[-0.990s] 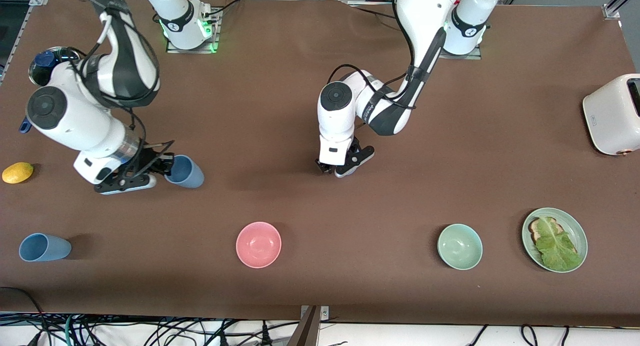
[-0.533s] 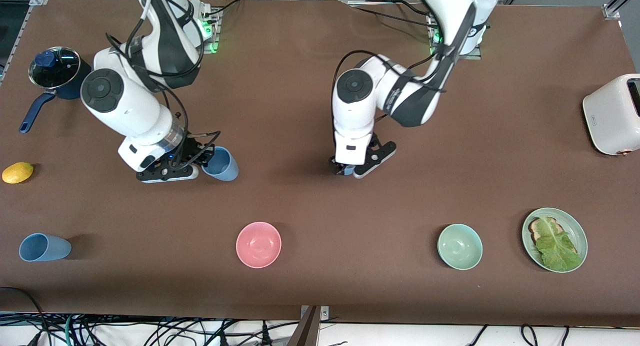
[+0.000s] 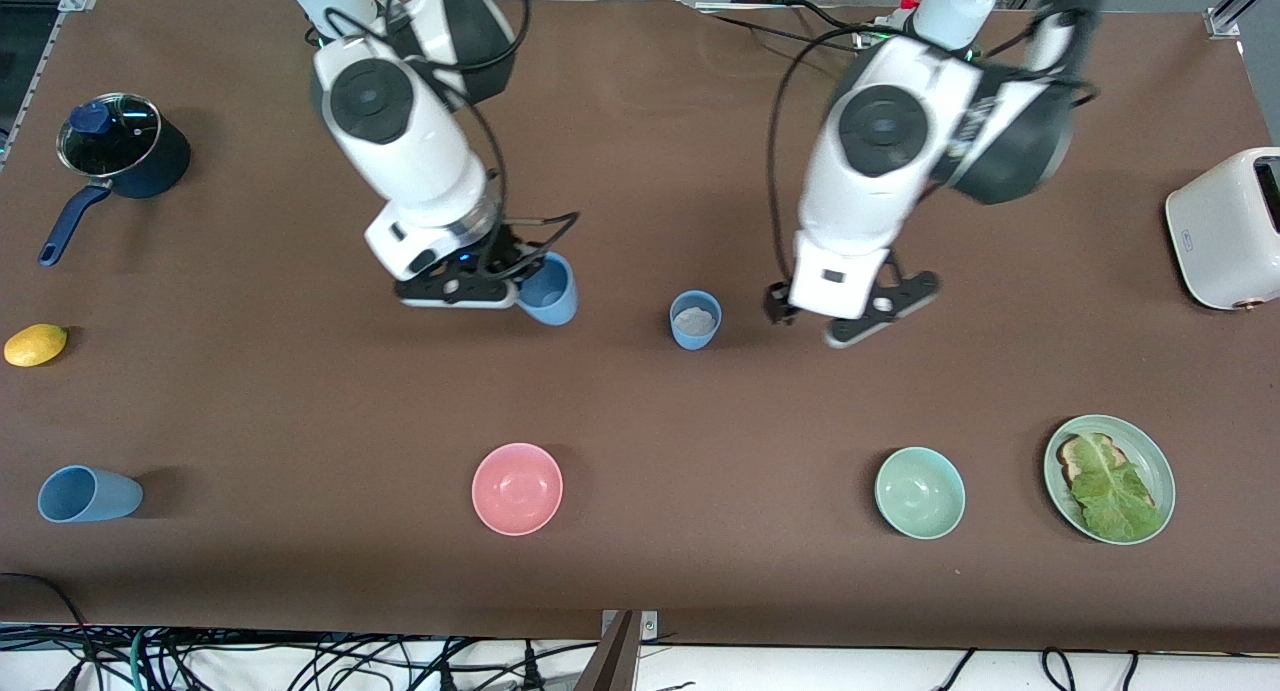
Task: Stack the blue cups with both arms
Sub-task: 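Open the left gripper and withdraw while the right gripper brings its cup over, then lower the held blue cup into the tissue cup with the right gripper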
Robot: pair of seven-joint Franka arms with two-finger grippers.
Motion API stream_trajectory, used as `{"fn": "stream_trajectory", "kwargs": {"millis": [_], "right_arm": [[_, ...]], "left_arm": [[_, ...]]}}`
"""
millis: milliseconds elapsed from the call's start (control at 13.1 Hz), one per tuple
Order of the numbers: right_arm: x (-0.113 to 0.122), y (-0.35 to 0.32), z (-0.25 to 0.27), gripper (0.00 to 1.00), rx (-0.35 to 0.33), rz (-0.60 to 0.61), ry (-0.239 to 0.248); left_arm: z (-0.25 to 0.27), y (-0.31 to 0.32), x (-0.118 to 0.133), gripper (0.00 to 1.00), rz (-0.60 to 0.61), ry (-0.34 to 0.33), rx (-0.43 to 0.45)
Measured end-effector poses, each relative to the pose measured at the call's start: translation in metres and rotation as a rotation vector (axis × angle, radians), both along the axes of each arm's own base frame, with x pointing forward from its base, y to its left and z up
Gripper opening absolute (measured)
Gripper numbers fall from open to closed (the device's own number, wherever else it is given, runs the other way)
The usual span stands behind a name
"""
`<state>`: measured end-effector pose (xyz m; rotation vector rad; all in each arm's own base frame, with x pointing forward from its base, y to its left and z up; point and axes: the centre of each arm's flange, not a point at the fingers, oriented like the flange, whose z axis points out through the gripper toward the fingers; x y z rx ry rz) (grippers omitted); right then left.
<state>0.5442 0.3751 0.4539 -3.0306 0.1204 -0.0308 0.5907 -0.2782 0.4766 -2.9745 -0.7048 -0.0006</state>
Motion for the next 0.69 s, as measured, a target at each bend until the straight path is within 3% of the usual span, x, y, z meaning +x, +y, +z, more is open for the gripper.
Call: {"fn": "stream_trajectory", "kwargs": {"millis": [228, 685], "right_arm": [[-0.014, 0.059, 0.007, 0.04, 0.016, -0.037, 0.001], [-0.012, 0.145, 0.002, 0.04, 0.064, -0.117, -0.015]], "left_arm": [[0.04, 0.088, 0.012, 0.92, -0.118, 0.032, -0.014], [0.064, 0.214, 0.023, 0.92, -0.31, 0.061, -0.038]]}}
